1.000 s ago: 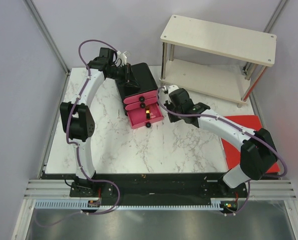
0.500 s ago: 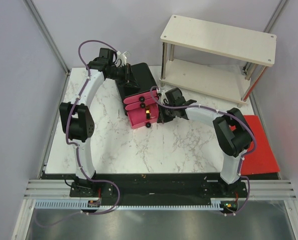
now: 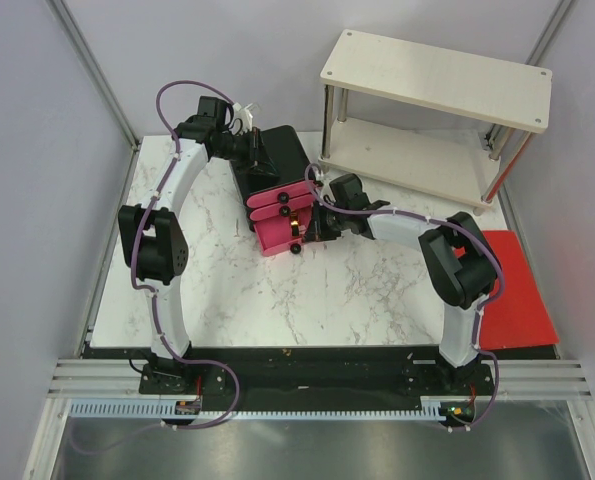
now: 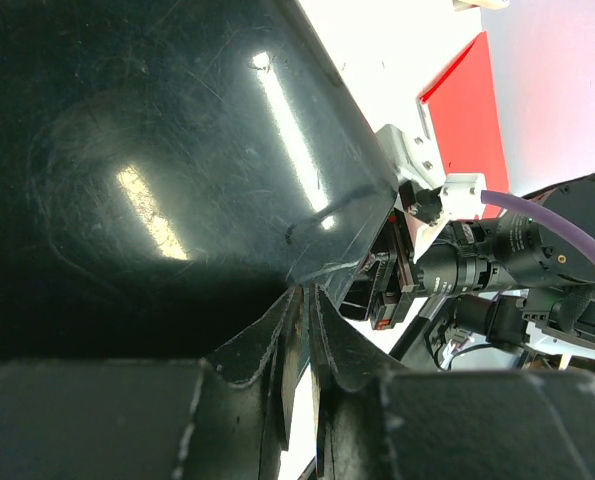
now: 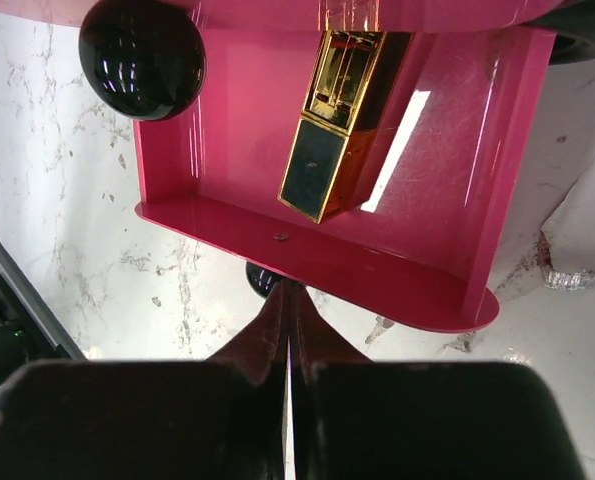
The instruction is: Organize the makeup
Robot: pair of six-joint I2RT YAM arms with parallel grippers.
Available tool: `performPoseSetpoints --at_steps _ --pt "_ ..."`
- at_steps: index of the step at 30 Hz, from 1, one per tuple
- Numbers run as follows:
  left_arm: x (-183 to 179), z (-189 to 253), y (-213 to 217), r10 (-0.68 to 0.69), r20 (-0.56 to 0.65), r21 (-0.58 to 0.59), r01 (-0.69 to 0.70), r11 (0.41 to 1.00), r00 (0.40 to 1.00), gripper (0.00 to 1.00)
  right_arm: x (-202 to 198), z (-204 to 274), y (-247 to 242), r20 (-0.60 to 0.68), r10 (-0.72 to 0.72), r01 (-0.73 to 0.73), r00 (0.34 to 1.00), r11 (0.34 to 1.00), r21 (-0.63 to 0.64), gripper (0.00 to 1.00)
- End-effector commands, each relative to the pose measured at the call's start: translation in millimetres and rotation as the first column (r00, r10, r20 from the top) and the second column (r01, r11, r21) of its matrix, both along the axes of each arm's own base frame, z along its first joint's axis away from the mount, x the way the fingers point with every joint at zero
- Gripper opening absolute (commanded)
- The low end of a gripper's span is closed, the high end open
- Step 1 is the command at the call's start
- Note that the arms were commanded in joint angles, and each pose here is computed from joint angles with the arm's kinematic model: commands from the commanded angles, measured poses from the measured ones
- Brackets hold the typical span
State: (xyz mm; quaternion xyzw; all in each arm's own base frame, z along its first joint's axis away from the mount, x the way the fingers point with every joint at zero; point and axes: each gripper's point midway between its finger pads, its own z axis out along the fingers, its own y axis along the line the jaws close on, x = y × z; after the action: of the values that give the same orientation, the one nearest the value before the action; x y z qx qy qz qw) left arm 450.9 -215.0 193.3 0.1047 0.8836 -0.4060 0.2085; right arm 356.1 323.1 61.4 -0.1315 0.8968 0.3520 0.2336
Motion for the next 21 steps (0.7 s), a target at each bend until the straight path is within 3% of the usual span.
performPoseSetpoints --at_steps 1,7,12,21 --pt "-44 -125 50 0.068 -0.3 0.339 0.04 0.94 0.951 0.19 17 17 3 0.035 -0.069 0.067 0.997 0.997 0.044 0.0" --pt "-45 -126 49 0.068 -0.302 0.338 0.041 0.94 0.951 0.19 22 -8 -7 -0.05 -0.173 0.172 0.984 0.985 -0.024 0.0" --pt "-45 -125 50 0.068 -0.301 0.336 0.039 0.941 0.951 0.19 30 -10 11 -0.204 -0.27 0.29 0.941 0.954 0.078 0.0" --pt "-45 -124 50 0.067 -0.299 0.335 0.038 0.942 0.952 0.19 60 -1 31 -0.254 -0.342 0.395 0.905 0.897 0.199 0.0"
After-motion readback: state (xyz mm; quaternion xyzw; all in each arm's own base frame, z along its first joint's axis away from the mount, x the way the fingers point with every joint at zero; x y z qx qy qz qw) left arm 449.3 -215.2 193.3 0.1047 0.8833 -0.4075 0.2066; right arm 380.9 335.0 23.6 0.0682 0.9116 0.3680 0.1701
